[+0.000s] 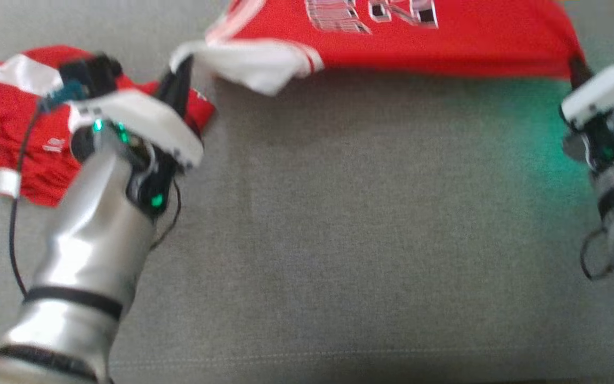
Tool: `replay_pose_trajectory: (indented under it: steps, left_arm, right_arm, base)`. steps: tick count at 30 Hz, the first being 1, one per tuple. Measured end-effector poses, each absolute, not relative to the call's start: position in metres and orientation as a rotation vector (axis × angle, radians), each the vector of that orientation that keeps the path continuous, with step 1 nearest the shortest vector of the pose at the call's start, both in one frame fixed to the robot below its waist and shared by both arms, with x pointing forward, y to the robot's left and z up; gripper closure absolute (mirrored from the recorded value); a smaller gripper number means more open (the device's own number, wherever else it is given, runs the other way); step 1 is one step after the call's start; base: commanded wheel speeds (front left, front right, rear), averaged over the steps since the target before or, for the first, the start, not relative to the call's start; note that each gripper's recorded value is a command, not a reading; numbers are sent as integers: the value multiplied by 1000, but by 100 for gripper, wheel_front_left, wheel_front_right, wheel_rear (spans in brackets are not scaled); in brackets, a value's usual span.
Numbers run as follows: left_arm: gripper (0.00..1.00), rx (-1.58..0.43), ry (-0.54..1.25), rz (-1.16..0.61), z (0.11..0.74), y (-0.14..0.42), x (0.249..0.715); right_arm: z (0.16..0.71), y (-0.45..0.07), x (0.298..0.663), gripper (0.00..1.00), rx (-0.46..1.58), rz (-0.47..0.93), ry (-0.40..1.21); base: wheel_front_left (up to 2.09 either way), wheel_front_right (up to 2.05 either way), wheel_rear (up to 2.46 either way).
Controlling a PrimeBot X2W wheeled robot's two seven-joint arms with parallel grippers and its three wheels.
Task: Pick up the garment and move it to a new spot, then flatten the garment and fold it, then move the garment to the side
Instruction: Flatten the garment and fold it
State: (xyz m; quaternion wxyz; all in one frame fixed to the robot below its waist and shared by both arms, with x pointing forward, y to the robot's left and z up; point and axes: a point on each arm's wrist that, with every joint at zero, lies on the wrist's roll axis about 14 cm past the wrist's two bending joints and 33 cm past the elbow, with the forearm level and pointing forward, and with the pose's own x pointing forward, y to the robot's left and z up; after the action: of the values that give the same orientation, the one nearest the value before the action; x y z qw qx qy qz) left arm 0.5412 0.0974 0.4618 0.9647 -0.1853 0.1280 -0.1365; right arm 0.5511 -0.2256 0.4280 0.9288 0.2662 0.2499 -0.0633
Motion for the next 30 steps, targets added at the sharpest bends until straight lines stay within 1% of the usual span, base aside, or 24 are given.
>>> replay_pose_trajectory:
  steps: [6,12,18,25,30]
  left_arm:
    - [100,-319,313,-356,462,101,497]
    - [100,-284,394,-446,453,97,448]
    - [100,-227,473,-533,448,92,413]
    - [100,-209,581,-604,438,90,363]
    - [100,-201,622,-653,444,87,336]
  right_arm:
    - [422,-241,517,100,439,-123,608]
    - [421,-248,491,100,359,-102,654]
    - [414,-245,468,100,240,-40,718]
    - [401,-251,425,100,147,10,859]
    - [396,-253,390,100,81,59,981]
  base:
    - [0,0,0]
    - [0,0,0]
    - [0,0,0]
    - [0,0,0]
    - [0,0,0]
